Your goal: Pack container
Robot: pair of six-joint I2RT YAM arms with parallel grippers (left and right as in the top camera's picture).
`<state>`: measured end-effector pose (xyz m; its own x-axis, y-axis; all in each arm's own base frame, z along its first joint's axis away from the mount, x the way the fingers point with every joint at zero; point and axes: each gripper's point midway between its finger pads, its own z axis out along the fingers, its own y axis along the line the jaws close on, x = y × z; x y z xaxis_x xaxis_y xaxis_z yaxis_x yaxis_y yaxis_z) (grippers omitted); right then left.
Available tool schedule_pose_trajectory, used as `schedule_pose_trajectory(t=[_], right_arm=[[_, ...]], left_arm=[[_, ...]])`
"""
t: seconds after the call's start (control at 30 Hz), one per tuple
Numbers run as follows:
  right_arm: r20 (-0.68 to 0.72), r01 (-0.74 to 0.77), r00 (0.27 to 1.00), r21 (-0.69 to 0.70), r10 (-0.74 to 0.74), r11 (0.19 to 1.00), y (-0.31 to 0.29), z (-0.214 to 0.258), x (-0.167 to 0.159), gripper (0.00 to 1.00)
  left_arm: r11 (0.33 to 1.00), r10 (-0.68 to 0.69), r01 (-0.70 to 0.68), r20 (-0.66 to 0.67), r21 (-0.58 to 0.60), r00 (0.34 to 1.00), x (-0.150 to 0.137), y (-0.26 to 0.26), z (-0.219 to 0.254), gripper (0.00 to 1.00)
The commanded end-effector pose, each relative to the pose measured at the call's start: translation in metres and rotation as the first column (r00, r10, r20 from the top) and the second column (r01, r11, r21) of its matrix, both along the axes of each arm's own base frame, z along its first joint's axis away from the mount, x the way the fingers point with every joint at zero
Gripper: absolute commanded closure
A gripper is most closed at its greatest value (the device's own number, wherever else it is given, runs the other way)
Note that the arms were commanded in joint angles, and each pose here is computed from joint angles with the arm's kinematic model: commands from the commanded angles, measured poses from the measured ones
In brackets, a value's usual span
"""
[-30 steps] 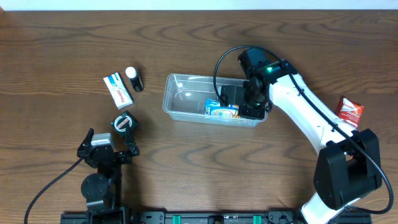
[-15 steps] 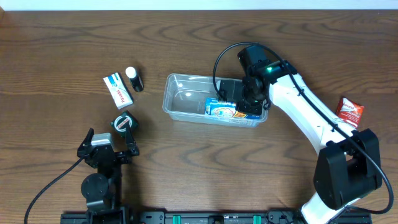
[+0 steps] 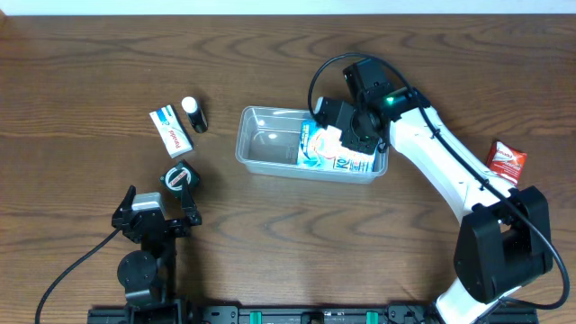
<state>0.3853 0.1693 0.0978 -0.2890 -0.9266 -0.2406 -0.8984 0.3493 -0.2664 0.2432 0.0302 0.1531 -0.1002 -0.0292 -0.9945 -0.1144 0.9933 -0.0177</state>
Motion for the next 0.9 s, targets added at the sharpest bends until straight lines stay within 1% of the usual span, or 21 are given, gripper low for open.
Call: schedule_pose_trajectory(t=[0.0, 0.1, 0.2, 0.3, 0.37, 0.43, 0.57, 0.63, 0.73, 0.87], right_arm=[[0.01, 0.104, 0.994, 0.025, -0.105, 0.994, -0.003, 0.001, 0.006, 0.67], [-0.022, 0.133, 0.991, 0.1, -0.131, 0.986, 0.01, 0.002, 0.003, 0.67], [-0.098, 0.123, 0.99, 0.223, -0.103, 0.967, 0.035, 0.005, -0.008, 0.68], [-0.175, 0.133, 0.982, 0.34, -0.076, 0.931, 0.061, 0.011, -0.021, 0.69], [-0.219, 0.135, 0.975, 0.423, -0.043, 0.896, 0.081, 0.018, -0.028, 0.73], [-0.238, 0.14, 0.971, 0.474, -0.027, 0.869, 0.097, 0.024, -0.032, 0.8], [-0.222, 0.136, 0.975, 0.503, -0.025, 0.854, 0.119, 0.03, -0.035, 0.88], [-0.182, 0.112, 0.983, 0.485, -0.025, 0.867, 0.126, 0.029, -0.035, 0.92], [-0.105, 0.136, 0.99, 0.439, -0.099, 0.888, 0.131, 0.027, -0.025, 0.99], [-0.03, 0.12, 0.992, 0.421, -0.119, 0.899, 0.143, 0.025, -0.018, 0.99]], left_arm=[[1.0, -0.011, 0.011, -0.046, -0.002, 0.999, -0.001, -0.002, -0.015, 0.02], [1.0, -0.011, 0.011, -0.046, -0.002, 0.999, -0.001, -0.002, -0.015, 0.02], [1.0, -0.011, 0.011, -0.046, -0.002, 0.999, -0.001, -0.002, -0.015, 0.02], [1.0, -0.011, 0.011, -0.046, -0.002, 0.999, -0.001, -0.002, -0.015, 0.02], [1.0, -0.011, 0.011, -0.046, -0.002, 0.999, -0.001, -0.002, -0.015, 0.02], [1.0, -0.011, 0.011, -0.046, -0.002, 0.999, -0.001, -0.002, -0.015, 0.02], [1.0, -0.011, 0.011, -0.046, -0.002, 0.999, -0.001, -0.002, -0.015, 0.02], [1.0, -0.011, 0.011, -0.046, -0.002, 0.999, -0.001, -0.002, -0.015, 0.02], [1.0, -0.011, 0.011, -0.046, -0.002, 0.999, -0.001, -0.002, -0.015, 0.02], [1.0, -0.011, 0.011, -0.046, -0.002, 0.999, -0.001, -0.002, -0.015, 0.02]])
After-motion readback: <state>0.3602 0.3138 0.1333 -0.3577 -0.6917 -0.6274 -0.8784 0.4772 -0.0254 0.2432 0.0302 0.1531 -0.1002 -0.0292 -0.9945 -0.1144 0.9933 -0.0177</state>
